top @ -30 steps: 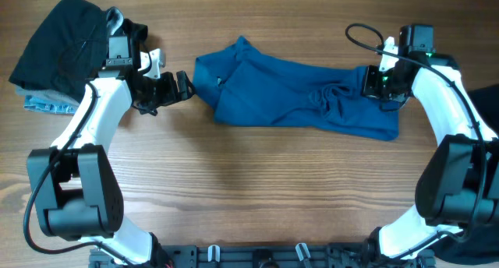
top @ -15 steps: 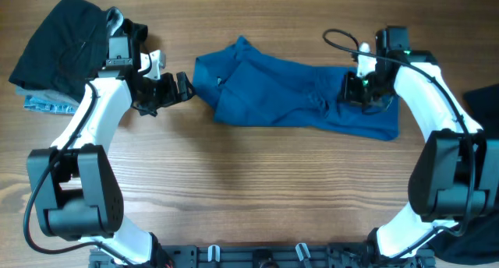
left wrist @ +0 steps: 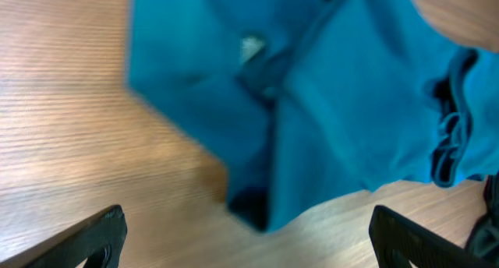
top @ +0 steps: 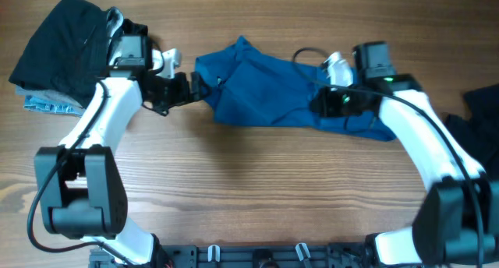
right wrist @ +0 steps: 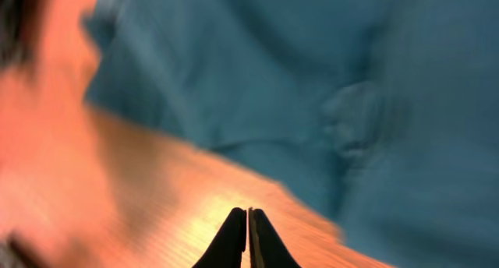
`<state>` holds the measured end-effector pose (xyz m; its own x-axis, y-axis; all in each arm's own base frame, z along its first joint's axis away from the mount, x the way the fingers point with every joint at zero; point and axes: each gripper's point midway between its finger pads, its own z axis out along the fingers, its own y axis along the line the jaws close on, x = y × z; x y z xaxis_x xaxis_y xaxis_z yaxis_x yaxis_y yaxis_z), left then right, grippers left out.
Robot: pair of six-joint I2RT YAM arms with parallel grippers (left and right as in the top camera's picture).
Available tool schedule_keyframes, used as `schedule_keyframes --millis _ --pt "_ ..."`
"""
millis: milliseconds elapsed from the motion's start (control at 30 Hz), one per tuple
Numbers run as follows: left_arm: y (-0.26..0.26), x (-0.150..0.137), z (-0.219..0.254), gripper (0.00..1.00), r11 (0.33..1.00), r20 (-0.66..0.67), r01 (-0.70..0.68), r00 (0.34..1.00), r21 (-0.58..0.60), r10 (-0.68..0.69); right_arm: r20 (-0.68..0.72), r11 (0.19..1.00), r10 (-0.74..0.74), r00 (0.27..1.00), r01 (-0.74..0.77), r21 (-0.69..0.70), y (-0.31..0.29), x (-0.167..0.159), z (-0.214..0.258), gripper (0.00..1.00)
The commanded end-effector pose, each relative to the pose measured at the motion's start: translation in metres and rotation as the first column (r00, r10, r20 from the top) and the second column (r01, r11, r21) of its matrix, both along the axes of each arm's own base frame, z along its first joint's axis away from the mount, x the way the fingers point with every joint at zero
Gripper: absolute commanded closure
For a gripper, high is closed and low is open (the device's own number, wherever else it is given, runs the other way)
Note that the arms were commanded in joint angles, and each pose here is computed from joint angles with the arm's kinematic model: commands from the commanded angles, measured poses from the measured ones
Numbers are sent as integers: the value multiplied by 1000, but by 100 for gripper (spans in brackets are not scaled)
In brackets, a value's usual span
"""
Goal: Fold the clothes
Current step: 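Fold the shirt's left end rightward over the middle with the left gripper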
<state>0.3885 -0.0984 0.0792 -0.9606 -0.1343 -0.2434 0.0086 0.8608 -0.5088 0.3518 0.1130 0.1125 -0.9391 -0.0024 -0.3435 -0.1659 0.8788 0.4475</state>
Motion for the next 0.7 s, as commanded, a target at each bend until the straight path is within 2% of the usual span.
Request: schedule_keyframes --millis 0,133,300,467,533,633,667 --pt "-31 10 -9 0 996 60 90 994 -2 -90 -44 958 -280 959 277 -70 -38 11 0 87" --pt "-31 18 -56 0 998 -5 68 998 5 -68 -72 951 -297 952 289 -112 -45 9 -14 83" --pt "-33 17 -92 0 997 -57 72 996 7 -72 -84 951 -299 951 288 -116 -45 8 -18 82" --pt "-61 21 -129 0 980 -67 103 991 -171 -116 -107 949 -303 947 290 -124 -46 2 -20 83" --pt "-70 24 -129 0 975 -31 130 990 -181 -138 -106 947 -307 946 293 -130 -47 2 -20 83" --pt "-86 29 -126 12 970 22 173 985 -173 -171 -103 945 -311 945 296 -136 -48 3 -21 83" --pt "-95 27 -128 19 970 30 192 981 -146 -190 -106 946 -310 945 295 -138 -48 2 -21 83"
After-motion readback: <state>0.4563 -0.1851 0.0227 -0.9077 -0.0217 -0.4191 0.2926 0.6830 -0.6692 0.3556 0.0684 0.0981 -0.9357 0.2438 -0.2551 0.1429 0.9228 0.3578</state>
